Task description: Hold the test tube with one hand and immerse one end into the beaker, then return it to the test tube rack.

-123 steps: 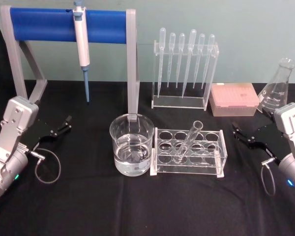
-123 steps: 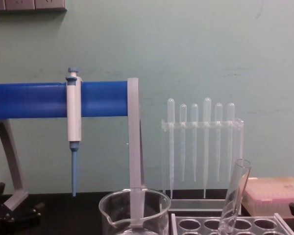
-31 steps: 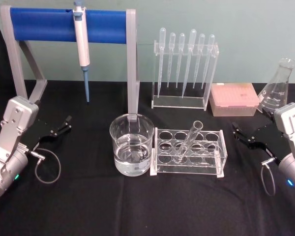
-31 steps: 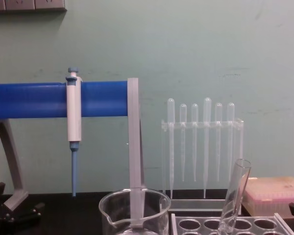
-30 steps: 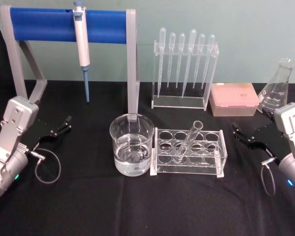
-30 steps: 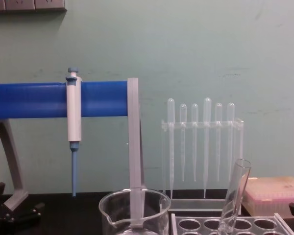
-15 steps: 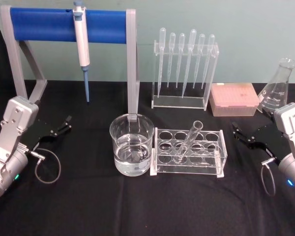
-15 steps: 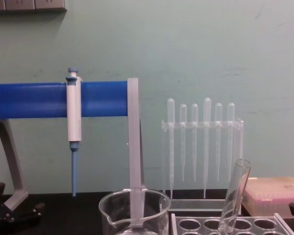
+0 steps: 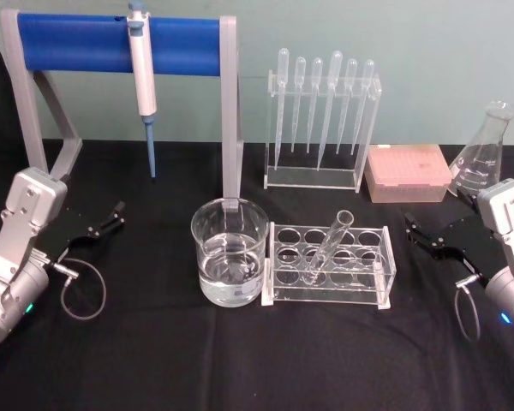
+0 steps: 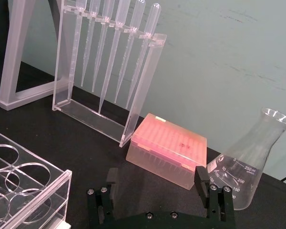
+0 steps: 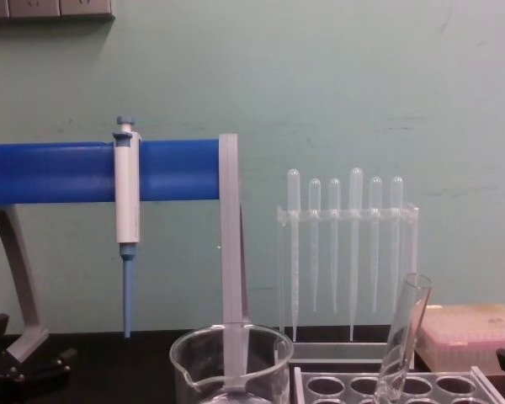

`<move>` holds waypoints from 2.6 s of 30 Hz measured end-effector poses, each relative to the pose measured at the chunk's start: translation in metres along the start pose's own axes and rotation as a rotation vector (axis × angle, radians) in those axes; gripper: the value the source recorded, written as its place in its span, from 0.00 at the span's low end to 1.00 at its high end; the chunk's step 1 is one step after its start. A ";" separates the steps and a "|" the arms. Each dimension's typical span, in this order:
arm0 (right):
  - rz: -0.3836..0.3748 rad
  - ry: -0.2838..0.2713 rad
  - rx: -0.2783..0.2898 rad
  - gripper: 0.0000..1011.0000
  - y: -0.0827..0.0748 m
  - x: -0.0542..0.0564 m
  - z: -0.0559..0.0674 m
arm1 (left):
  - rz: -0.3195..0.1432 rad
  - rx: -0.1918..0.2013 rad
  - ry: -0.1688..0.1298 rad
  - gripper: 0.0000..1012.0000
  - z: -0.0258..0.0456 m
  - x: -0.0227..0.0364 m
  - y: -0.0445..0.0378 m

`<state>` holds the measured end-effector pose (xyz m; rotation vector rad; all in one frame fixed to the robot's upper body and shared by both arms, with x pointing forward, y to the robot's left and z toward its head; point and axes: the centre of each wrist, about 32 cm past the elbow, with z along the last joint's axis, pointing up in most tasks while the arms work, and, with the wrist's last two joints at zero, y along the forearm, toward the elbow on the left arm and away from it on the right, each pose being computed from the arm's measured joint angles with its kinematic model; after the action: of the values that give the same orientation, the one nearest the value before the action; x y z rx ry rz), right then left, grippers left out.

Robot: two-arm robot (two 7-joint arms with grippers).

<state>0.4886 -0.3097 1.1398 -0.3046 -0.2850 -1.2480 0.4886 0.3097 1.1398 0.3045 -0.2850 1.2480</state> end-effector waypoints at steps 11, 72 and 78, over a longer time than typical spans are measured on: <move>0.000 0.000 0.000 0.99 0.000 0.000 0.000 | 0.000 0.000 0.000 0.99 0.0000 0.0000 0.0000; 0.362 0.170 0.168 0.99 -0.094 0.023 0.025 | 0.000 0.000 0.000 0.99 0.0000 0.0000 0.0000; 0.423 0.214 0.182 0.99 -0.091 0.012 0.025 | 0.000 0.000 0.000 0.99 0.0000 0.0000 0.0000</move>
<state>0.4037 -0.3370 1.1734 -0.0655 -0.1379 -0.8215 0.4886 0.3097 1.1398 0.3045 -0.2850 1.2479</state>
